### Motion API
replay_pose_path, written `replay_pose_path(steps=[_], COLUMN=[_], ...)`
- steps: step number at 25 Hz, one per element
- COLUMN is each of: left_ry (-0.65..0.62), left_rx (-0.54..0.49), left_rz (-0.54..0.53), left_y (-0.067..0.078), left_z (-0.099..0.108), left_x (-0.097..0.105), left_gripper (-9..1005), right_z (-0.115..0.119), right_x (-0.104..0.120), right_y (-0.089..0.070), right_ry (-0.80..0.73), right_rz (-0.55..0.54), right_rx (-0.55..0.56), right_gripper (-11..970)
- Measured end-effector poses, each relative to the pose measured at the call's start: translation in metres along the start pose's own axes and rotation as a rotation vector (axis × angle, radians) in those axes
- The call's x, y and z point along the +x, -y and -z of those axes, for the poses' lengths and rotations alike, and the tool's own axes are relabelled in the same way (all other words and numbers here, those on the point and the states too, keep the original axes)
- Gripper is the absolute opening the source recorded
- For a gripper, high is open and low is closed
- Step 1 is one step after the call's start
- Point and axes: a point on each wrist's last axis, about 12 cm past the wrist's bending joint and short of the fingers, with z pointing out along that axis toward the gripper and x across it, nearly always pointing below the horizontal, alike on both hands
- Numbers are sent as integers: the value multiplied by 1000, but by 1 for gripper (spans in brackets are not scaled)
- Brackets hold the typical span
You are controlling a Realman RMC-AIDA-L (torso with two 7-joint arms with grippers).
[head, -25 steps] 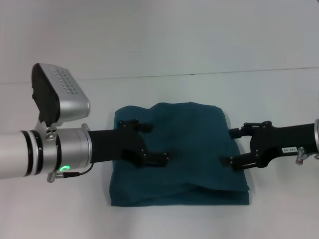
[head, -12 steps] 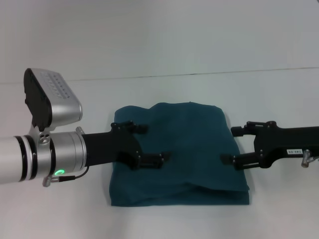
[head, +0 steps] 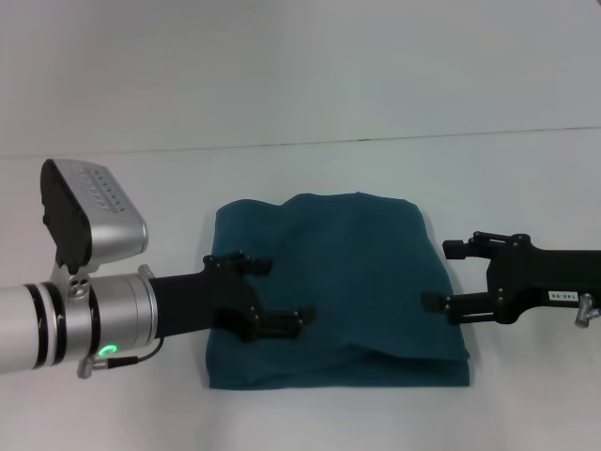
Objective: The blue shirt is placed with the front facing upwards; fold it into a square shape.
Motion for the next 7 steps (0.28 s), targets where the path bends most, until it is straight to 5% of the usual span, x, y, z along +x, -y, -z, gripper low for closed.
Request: replay_pose_path(steps=[7], left_ry=[28], left_rx=[8], left_rz=[15], left_y=[2], left_z=[-1], left_x=[6], left_gripper=[945], right_z=[-3], right_x=[5], right_y=[-1], right_ry=[2], right_rz=[-7], right_rx=[3], right_gripper=[947])
